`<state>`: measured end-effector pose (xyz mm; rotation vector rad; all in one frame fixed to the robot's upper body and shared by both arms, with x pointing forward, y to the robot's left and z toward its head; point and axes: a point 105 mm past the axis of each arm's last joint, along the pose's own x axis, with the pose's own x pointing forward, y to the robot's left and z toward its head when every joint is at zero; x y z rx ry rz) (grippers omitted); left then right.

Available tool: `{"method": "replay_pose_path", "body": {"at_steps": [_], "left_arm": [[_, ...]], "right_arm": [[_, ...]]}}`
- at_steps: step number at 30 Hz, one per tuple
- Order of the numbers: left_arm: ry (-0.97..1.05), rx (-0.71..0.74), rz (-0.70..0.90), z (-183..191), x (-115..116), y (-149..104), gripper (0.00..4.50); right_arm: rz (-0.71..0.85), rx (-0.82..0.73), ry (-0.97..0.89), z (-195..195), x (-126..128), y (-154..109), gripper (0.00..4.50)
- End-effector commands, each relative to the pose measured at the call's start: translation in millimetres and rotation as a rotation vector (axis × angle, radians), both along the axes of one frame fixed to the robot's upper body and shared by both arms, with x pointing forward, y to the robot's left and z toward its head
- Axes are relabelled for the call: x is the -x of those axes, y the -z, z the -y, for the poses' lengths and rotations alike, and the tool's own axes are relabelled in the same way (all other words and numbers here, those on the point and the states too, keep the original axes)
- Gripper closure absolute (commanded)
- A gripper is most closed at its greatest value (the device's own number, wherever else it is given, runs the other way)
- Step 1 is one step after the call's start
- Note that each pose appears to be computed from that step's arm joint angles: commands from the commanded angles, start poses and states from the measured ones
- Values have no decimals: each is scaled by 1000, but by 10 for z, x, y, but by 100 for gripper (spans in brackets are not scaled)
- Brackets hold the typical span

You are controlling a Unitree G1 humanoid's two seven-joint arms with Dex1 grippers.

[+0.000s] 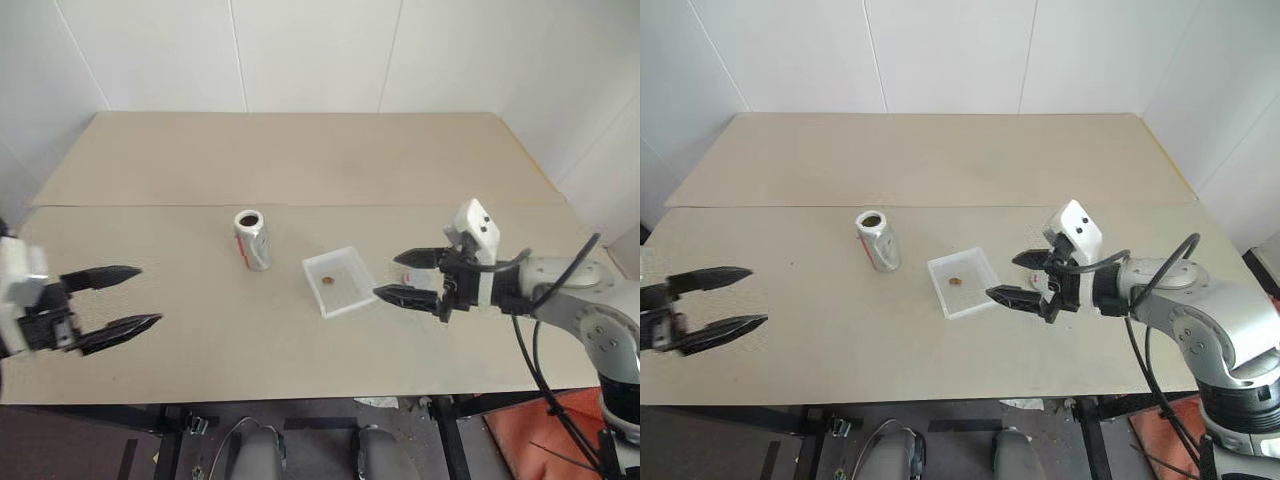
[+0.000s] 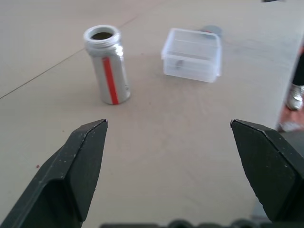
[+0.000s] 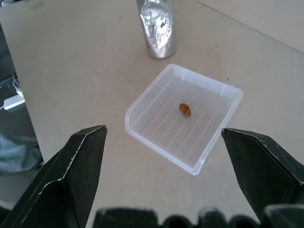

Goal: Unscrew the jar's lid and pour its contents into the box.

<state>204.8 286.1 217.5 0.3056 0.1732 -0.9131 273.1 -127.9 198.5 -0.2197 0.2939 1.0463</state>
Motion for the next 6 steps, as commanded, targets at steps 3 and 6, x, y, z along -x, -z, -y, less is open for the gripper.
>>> {"method": "replay_pose_path", "body": {"at_steps": [3,6], "left_arm": [[9,-10,103,36,35,-251,2],[21,-10,97,85,35,-200,2]], "right_arm": [[87,-2,-7,68,-23,-161,0],[97,6,-13,78,-11,-173,0]]}}
